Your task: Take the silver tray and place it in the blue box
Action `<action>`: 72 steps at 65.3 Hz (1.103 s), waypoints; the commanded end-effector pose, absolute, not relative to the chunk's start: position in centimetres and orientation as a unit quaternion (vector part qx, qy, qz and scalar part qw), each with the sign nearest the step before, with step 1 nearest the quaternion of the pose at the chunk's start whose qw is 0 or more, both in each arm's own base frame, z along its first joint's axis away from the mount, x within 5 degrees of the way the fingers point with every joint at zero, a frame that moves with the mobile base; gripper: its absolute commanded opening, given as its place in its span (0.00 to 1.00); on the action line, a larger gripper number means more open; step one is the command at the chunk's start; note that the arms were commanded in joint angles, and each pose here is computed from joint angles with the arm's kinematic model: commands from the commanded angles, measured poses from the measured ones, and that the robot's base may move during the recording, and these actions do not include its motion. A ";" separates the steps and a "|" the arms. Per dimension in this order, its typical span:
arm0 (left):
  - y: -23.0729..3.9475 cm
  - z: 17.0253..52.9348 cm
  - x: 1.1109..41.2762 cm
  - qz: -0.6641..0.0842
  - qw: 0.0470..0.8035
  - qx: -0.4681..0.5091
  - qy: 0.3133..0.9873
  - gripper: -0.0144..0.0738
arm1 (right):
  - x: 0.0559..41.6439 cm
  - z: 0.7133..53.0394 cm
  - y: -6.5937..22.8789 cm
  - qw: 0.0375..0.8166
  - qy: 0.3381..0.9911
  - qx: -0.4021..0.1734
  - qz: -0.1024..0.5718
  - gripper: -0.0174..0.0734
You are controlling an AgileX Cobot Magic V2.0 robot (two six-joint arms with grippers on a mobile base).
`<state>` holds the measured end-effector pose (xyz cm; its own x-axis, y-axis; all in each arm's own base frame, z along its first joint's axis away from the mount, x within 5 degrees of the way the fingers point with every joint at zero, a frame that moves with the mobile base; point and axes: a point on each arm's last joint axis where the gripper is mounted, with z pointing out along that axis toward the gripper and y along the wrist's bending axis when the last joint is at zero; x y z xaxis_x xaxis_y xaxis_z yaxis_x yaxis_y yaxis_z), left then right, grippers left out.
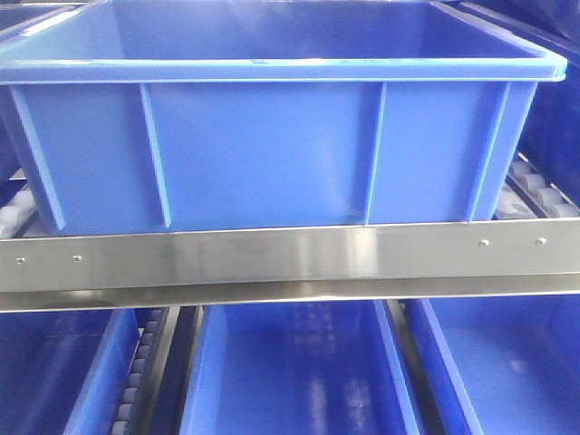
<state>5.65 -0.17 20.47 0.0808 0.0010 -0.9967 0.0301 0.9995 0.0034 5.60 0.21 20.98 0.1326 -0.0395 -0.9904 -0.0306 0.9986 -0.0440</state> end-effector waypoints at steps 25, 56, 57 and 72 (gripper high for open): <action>-0.5 20.6 5.5 -0.038 0.757 0.026 0.652 0.16 | 5.2 22.4 0.2 0.791 0.611 -0.028 -0.007 0.25; -0.5 20.6 5.5 -0.038 0.758 0.026 0.651 0.16 | 5.2 22.4 0.2 0.791 0.611 -0.028 -0.007 0.25; -0.5 20.6 5.5 -0.038 0.758 0.026 0.651 0.16 | 5.2 22.4 0.2 0.791 0.611 -0.028 -0.007 0.25; -0.5 20.6 5.5 -0.038 0.758 0.026 0.651 0.16 | 5.2 22.4 0.2 0.791 0.611 -0.028 -0.007 0.25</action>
<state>5.64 -0.48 20.36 0.0688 -0.0024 -0.9976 0.0851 0.9964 0.0034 5.60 0.21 20.98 0.1325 -0.0379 -0.9905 -0.0308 0.9986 -0.0424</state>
